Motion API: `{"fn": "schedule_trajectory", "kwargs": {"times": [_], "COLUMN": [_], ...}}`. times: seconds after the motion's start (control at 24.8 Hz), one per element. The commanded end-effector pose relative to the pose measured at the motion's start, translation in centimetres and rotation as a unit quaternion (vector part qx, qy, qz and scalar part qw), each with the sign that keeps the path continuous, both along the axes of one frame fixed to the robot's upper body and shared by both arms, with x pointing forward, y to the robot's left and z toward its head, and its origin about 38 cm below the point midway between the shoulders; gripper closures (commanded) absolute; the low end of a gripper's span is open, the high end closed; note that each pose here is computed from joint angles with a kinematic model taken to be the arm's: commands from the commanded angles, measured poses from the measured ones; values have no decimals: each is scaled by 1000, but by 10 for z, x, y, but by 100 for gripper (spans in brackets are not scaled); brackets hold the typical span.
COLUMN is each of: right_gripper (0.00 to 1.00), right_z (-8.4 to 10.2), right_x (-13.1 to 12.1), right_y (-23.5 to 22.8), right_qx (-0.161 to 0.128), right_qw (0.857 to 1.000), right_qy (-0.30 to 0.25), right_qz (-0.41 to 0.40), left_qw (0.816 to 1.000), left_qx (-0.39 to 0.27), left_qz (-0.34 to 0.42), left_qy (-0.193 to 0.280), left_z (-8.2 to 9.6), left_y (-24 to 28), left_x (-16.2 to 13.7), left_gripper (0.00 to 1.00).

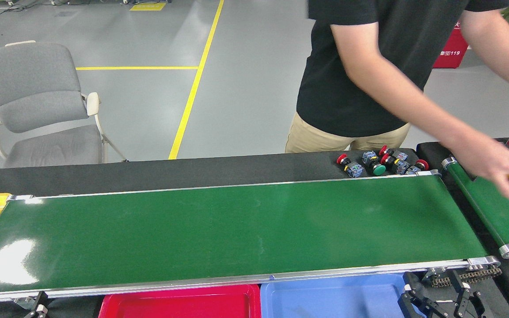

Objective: Pick switch part from conveyor to tray

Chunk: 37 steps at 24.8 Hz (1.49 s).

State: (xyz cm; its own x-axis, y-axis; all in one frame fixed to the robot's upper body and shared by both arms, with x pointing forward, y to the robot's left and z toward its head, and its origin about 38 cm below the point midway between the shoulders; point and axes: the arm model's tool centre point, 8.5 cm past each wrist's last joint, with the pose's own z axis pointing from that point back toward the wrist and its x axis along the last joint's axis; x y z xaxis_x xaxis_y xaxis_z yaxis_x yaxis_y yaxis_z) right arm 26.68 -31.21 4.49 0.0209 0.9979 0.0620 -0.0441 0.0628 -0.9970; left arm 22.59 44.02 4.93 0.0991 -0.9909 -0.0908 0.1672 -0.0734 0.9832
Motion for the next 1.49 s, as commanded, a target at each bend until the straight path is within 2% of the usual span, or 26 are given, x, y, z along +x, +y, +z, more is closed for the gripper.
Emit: {"fn": "schedule_trajectory", "kwargs": {"times": [0.0,0.48,1.01,1.45], "right_gripper": [0,0,0,0], "right_z": [11,7,1,5], "right_x": [2,0,-3,1], "right_y": [3,4,-1,0], "right_qx": [-2,4,7,9], "right_qw": [999,999,1000,1000], "right_qy": [-34,-27,-17,-22], "right_qz": [21,26,20,19], "left_qw": [1000,1000,1000,1000], "left_qx": [5,-1,-1,7], "left_qz": [-1,-3,1,-2], "left_qy": [-7,-24,-23,-21], "left_z": [5,13,13,15], "left_y": [2,4,7,8], "left_x": [1,5,3,4], "left_gripper": [0,0,0,0]}}
